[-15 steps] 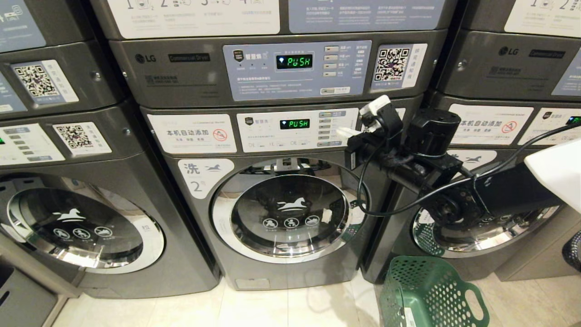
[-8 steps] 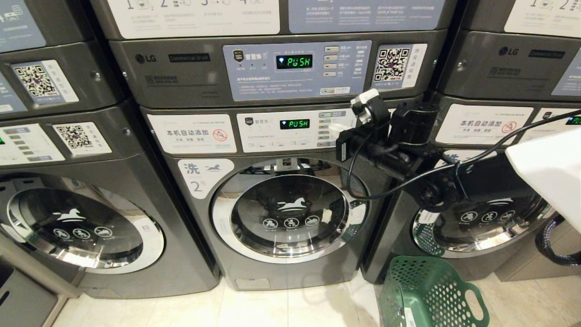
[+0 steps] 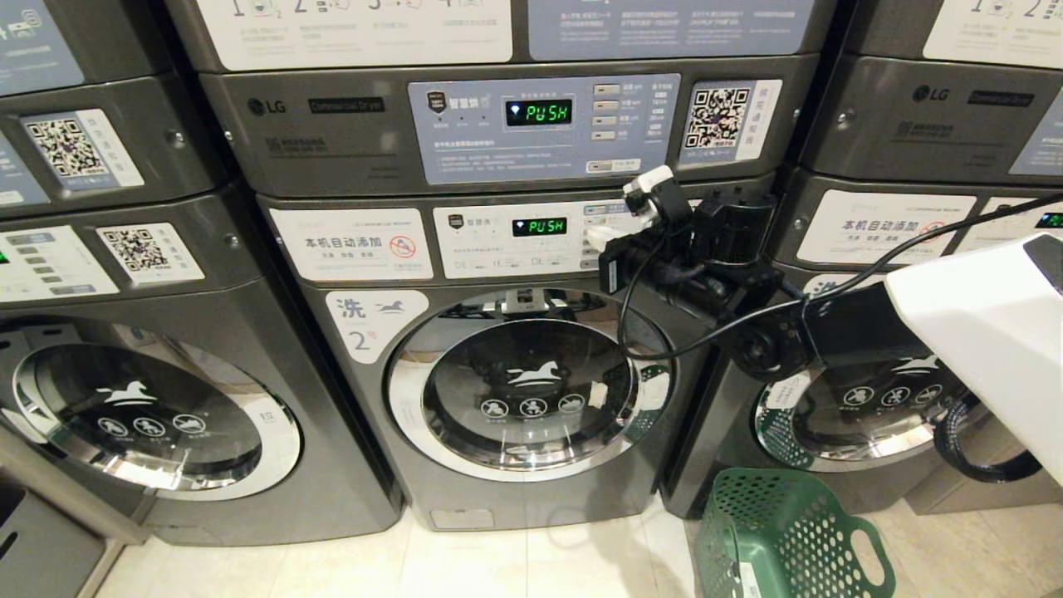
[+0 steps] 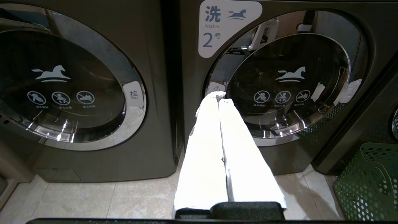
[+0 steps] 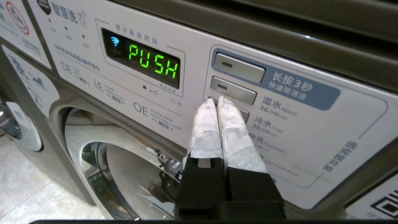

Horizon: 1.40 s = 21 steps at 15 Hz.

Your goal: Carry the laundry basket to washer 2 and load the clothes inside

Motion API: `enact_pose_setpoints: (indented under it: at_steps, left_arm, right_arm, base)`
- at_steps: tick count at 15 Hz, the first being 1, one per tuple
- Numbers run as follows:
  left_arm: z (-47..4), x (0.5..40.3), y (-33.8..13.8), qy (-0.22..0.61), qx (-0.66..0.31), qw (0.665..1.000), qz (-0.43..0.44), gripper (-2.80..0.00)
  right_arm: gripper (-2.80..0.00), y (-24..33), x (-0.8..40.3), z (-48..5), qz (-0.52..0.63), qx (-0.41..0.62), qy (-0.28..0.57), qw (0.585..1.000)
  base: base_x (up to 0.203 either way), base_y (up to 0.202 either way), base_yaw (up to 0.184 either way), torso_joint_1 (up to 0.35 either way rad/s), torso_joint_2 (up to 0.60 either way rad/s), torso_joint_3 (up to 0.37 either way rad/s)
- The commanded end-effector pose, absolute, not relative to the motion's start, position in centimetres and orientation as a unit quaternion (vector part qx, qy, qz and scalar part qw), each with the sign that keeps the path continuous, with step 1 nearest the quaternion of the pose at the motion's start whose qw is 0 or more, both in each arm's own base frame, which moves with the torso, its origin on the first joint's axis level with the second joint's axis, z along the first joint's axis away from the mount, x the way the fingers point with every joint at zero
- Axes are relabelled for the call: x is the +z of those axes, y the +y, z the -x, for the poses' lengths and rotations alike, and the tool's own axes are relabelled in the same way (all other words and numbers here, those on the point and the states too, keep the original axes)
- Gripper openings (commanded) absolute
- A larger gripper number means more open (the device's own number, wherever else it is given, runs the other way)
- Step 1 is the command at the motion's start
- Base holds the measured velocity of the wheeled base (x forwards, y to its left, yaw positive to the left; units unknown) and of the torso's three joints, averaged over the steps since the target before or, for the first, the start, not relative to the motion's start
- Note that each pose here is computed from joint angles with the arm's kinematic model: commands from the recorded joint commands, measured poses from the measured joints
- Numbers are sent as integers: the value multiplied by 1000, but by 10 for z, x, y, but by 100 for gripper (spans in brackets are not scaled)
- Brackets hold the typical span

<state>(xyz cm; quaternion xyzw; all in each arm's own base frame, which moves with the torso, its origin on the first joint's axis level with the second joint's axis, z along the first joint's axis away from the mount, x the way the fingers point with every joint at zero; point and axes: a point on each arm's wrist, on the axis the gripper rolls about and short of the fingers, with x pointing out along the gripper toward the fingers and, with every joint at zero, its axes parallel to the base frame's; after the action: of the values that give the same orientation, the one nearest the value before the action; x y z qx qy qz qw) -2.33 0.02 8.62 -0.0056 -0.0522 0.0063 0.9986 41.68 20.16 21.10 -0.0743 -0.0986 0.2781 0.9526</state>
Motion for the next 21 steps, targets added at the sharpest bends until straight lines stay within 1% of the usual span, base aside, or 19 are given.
enact_pose_setpoints:
  at_steps: [1, 11, 21]
  left_arm:
    - [20, 75, 0, -33, 7, 999, 6, -280]
    - [20, 75, 0, -33, 7, 999, 6, -280]
    - [20, 75, 0, -33, 7, 999, 5, -280]
  right_arm:
    - [-280, 204, 212, -422, 74, 275, -106, 953]
    - [-280, 200, 208, -427, 74, 249, -93, 961]
    - [-280, 191, 213, -415, 78, 249, -86, 961]
  base:
    - [0, 0, 0, 0, 0, 0]
    - [0, 0, 0, 0, 0, 0]
    - [0, 0, 0, 0, 0, 0]
